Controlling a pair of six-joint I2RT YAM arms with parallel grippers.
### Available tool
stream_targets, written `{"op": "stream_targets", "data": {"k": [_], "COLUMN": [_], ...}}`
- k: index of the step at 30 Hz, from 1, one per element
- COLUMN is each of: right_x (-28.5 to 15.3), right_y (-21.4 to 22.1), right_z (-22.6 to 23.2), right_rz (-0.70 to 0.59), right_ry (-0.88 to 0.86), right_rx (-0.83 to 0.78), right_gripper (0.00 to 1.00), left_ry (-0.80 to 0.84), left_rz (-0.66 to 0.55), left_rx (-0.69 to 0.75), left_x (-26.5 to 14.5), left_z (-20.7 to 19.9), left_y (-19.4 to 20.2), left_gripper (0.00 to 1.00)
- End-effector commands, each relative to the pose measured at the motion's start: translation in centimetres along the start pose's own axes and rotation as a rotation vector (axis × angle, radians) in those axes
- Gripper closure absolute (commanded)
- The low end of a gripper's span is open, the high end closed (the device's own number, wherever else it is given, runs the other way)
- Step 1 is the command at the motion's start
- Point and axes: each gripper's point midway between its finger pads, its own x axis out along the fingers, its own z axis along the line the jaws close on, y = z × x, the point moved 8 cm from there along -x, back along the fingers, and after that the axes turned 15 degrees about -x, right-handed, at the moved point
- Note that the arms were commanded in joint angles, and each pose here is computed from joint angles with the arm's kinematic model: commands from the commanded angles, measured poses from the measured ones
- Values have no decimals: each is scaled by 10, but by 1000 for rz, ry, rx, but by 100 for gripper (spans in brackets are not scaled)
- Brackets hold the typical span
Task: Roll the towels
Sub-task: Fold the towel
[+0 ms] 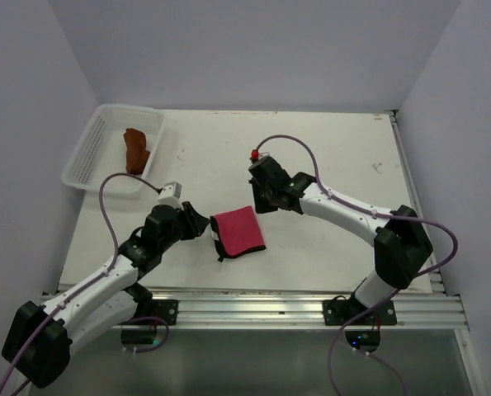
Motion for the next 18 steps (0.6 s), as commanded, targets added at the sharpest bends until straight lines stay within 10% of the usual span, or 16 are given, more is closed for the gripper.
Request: {"op": "stream_targets", "data": {"k": [1, 18], "right_x": [15, 96], "right_y": [-8, 9], "right_z": [7, 14], "right_rz": [-12, 93], "right_ry": [-45, -51], "right_rx": [-34, -48], "right_gripper": [90, 91], "left_ry": [30, 199], "left_rz": [-38, 114], "left_rx": [78, 256], "left_x": [2, 47], "left_z": [-22, -58], "left_y": [-19, -10], "left_gripper": [62, 83]}}
